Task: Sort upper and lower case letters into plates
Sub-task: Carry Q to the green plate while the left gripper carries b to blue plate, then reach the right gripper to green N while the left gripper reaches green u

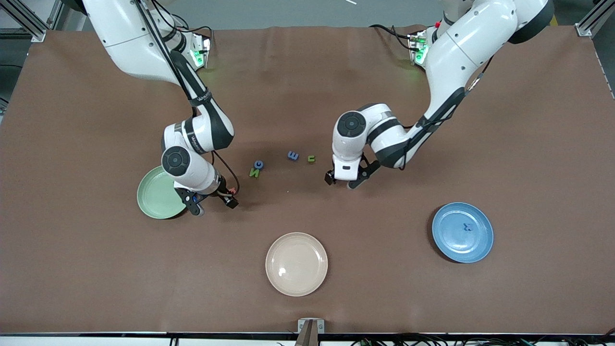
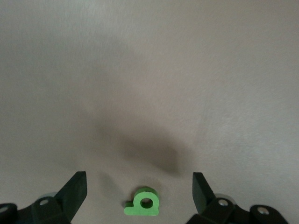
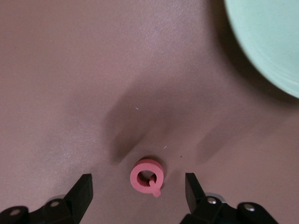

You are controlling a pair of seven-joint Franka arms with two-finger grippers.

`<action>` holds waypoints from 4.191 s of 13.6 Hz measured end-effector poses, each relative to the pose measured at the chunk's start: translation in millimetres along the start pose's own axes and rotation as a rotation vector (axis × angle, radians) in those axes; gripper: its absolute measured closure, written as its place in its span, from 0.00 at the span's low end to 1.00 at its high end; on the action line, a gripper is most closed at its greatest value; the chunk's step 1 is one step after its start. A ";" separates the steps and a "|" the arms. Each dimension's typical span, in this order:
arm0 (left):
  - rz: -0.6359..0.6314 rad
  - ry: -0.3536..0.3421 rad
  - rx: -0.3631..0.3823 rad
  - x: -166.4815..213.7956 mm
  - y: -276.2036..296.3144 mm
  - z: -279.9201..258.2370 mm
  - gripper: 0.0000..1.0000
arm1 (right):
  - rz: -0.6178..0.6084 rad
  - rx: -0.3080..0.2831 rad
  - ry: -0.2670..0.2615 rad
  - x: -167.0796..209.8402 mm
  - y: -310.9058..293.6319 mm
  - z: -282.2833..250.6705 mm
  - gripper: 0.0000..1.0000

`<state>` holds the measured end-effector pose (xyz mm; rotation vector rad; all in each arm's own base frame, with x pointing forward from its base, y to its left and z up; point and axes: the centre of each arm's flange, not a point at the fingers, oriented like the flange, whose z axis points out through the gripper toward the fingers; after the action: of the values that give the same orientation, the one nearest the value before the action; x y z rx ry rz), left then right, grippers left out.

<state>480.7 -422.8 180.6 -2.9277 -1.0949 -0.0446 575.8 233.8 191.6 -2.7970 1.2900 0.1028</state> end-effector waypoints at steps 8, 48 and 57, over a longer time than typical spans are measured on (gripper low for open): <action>-0.062 -0.018 -0.009 -34.2 4.1 13.7 0.13 | -0.019 0.004 0.007 -11.9 0.7 14.3 0.65; 0.247 0.043 0.055 299.0 -101.5 -58.8 0.00 | -0.155 -0.123 -0.039 36.2 37.1 -75.2 0.00; 0.222 -0.021 0.009 71.5 -6.7 -73.2 0.00 | -0.524 -0.074 -0.015 -76.1 -3.3 -53.0 0.02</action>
<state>528.7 -372.7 256.1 -3.0267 -0.7639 -0.0067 530.9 289.2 251.0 -3.0789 0.5238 0.1453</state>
